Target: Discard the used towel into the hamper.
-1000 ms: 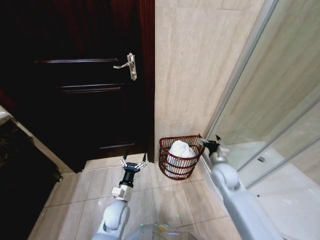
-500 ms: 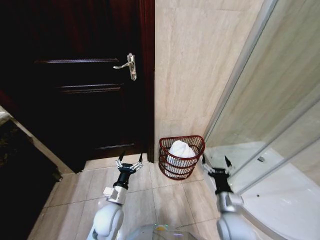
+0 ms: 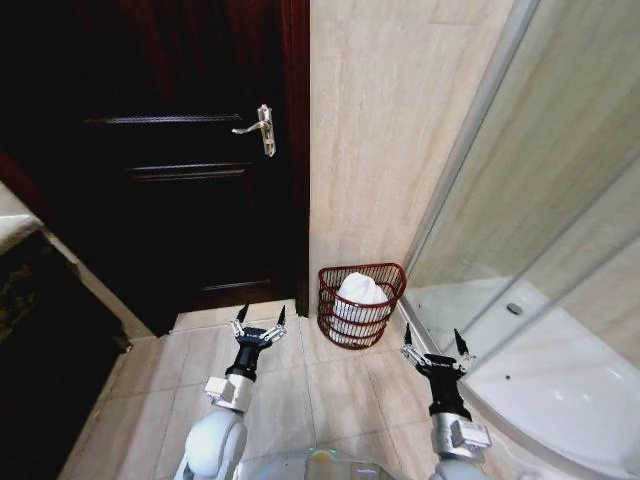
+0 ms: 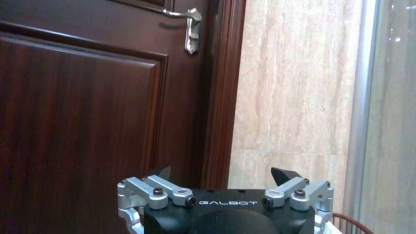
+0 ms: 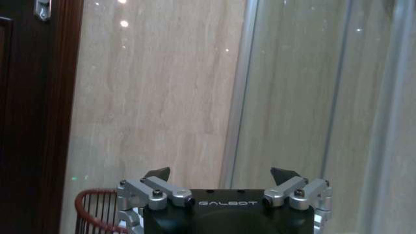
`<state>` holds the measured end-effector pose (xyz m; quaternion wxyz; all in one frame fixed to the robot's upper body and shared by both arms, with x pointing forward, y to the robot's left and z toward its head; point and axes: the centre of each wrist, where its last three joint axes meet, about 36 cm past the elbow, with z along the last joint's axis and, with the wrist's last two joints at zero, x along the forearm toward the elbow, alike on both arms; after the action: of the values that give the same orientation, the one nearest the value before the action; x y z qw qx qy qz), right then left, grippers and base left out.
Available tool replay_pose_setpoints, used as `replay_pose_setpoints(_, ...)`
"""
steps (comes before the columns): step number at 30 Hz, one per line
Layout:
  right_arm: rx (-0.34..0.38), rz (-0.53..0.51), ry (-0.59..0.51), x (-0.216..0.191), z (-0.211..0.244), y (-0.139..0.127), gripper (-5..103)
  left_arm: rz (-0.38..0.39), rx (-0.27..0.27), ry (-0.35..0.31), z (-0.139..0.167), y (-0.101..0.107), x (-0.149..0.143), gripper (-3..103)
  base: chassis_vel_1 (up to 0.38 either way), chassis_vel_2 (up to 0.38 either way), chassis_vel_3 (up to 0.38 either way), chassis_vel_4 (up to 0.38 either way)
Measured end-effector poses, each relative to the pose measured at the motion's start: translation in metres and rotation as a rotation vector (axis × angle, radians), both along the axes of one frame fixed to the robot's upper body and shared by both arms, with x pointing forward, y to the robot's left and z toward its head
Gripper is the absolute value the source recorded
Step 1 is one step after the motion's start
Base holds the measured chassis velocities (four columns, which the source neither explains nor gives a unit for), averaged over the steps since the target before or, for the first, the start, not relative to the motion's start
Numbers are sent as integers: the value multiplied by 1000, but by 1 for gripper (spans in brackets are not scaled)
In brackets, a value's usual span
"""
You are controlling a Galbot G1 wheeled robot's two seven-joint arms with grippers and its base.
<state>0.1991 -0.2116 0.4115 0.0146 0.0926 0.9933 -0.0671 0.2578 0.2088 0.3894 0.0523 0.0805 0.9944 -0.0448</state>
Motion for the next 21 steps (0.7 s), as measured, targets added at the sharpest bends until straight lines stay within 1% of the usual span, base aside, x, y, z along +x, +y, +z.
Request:
replay_pose_setpoints(5,2,-1,12,-6,-6,0,100,-1,4,2,-5,1,0,100,139,-118,-128,137)
replay_pose_setpoints(13,19,-13,27,-21,-16,0,100,-2,6,-1,-6,2,1,100,71,-80,-82,88)
replay_pose_setpoints(21,30,-50,18,-32,-26,-5,100,4,30,-26,-4,3,0,100,113,-107,-111,93)
